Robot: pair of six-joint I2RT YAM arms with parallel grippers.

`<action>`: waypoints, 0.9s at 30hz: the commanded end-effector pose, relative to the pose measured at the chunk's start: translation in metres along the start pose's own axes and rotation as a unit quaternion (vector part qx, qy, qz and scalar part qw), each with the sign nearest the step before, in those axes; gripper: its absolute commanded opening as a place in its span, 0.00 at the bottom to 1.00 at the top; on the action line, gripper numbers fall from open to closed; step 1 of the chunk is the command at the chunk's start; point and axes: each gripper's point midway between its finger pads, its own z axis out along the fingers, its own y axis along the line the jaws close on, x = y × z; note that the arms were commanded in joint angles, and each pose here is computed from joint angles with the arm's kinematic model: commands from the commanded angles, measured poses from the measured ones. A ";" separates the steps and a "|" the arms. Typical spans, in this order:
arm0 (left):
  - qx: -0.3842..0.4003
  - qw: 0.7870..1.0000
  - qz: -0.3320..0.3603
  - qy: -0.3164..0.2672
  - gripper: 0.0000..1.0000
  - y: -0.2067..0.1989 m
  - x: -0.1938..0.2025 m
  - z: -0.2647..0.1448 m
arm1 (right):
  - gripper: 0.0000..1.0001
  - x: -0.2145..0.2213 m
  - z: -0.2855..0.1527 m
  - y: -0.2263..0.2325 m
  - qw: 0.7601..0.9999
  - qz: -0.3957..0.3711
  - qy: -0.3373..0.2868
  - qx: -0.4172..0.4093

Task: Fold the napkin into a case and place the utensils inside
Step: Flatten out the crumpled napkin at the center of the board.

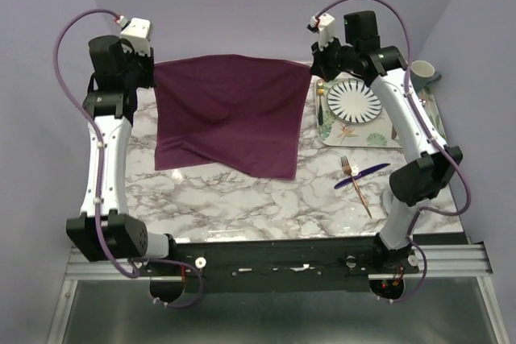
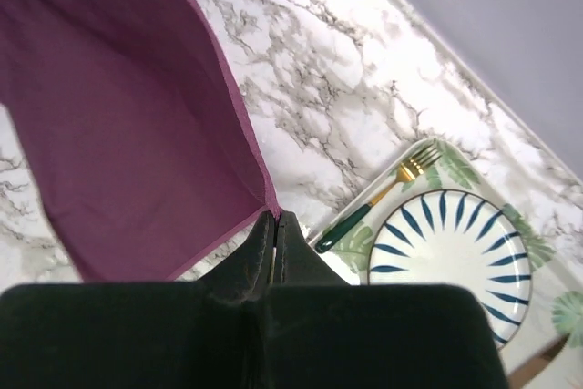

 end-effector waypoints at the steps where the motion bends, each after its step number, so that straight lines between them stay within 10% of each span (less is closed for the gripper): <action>1: -0.016 0.996 0.000 -0.088 0.00 -0.005 -0.037 -0.062 | 0.01 -0.042 -0.065 0.007 0.995 -0.052 -0.072 0.038; 27: -0.102 0.942 -0.036 -0.317 0.00 -0.027 -0.095 -0.284 | 0.01 -0.097 -0.265 0.137 0.952 -0.091 -0.293 0.010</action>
